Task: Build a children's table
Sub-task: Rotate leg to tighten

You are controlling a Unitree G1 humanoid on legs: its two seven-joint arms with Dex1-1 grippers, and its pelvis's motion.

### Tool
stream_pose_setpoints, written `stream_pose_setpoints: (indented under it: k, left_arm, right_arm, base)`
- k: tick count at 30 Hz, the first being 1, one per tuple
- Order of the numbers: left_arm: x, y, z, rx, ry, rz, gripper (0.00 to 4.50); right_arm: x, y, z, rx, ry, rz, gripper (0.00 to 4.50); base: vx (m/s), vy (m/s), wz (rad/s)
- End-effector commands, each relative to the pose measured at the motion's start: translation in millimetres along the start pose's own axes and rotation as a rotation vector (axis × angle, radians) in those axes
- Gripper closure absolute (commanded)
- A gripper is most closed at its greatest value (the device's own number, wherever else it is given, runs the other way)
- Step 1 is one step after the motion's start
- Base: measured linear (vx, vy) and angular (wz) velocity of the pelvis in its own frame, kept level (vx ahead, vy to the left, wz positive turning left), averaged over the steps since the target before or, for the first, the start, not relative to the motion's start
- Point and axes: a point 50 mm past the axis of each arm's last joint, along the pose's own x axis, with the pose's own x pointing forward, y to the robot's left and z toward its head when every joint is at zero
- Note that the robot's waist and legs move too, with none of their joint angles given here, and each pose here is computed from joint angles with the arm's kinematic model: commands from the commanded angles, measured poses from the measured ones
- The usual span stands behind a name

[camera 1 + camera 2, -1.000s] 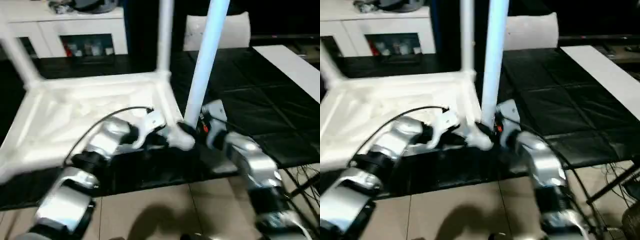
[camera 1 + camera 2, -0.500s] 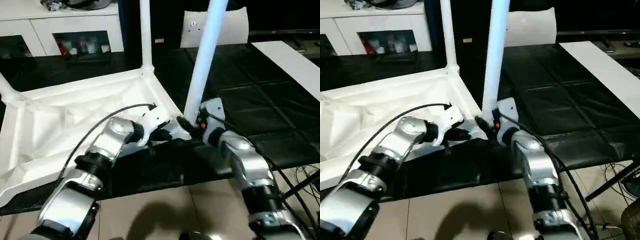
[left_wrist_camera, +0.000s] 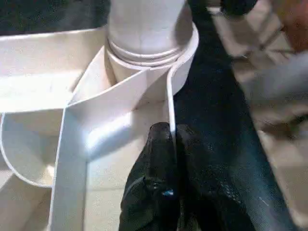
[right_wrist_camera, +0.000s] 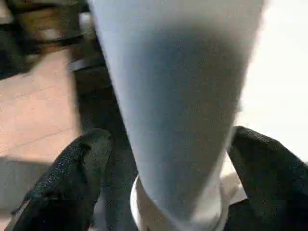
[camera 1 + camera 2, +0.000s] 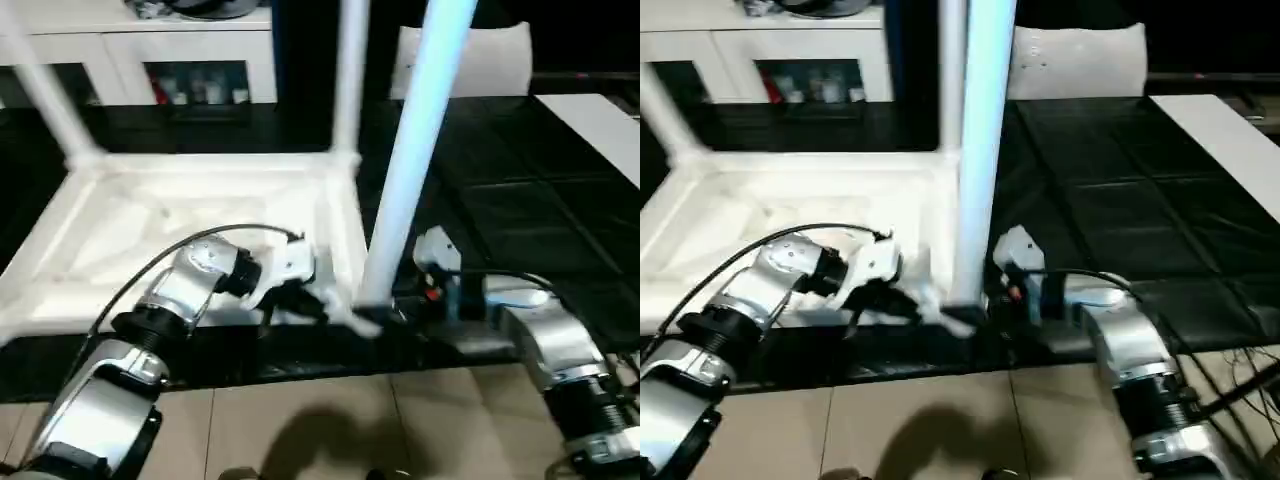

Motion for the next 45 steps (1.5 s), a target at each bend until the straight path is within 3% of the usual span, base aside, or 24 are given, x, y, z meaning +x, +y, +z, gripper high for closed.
stream_pose_setpoints:
  k: [1, 7, 15, 22, 26, 27, 32, 33, 37, 40, 43, 45]
  left_arm:
    - [1, 1.2, 20.0, 0.127, 0.01, -0.093, 4.5]
    - [-1, -0.9, 18.3, 0.156, 0.048, -0.159, 4.5]
    - [-3, -3.6, 15.6, 0.165, 0.064, -0.199, 4.5]
    - [-5, -5.4, 11.8, 0.154, 0.063, -0.197, 4.5]
    - [-5, -4.9, 11.7, 0.134, 0.042, -0.179, 4.5]
    - [-2, 0.1, 13.9, 0.072, -0.02, -0.098, 4.5]
    - [5, 16.6, 14.9, -0.077, -0.082, 0.149, 4.5]
    - [5, 16.6, 14.9, -0.077, -0.082, 0.149, 4.5]
    - [14, 30.4, 20.0, -0.173, -0.109, 0.337, 4.5]
    - [19, 44.3, 29.6, -0.25, -0.143, 0.495, 4.5]
    - [22, 55.1, 40.2, -0.278, -0.149, 0.628, 4.5]
    - [24, 57.1, 43.7, -0.273, -0.145, 0.654, 4.5]
  right_arm:
    - [0.3, 1.6, 8.1, -0.009, 0.0, 0.084, 0.67]
    - [-2.2, 1.0, 6.8, 0.005, 0.049, 0.167, 1.1]
    - [-1.8, -0.4, 10.3, 0.001, 0.049, 0.201, 1.69]
    - [1.3, 2.0, 12.5, 0.026, 0.019, 0.241, 2.37]
    - [3.1, 4.7, 13.4, 0.047, -0.009, 0.248, 2.45]
    - [8.3, 5.4, 11.6, 0.058, -0.036, 0.179, 2.46]
    - [27.3, -8.8, 4.1, 0.092, -0.053, -0.16, 2.5]
    - [27.3, -8.8, 4.1, 0.092, -0.053, -0.16, 2.51]
    - [44.2, -19.7, 5.9, 0.202, -0.098, -0.384, 2.53]
    - [58.4, -28.0, 8.4, 0.256, -0.082, -0.552, 2.54]
    - [73.6, -34.6, 12.5, 0.313, -0.077, -0.694, 2.54]
    - [78.0, -34.9, 14.9, 0.301, -0.079, -0.718, 2.54]
  base:
    - [0.0, 0.0, 0.0]
    - [0.0, 0.0, 0.0]
    - [0.0, 0.0, 0.0]
    - [0.0, 0.0, 0.0]
    - [0.0, 0.0, 0.0]
    - [0.0, 0.0, 0.0]
    - [0.0, 0.0, 0.0]
    - [0.0, 0.0, 0.0]
    - [0.0, 0.0, 0.0]
    - [0.0, 0.0, 0.0]
    - [0.0, 0.0, 0.0]
    - [0.0, 0.0, 0.0]
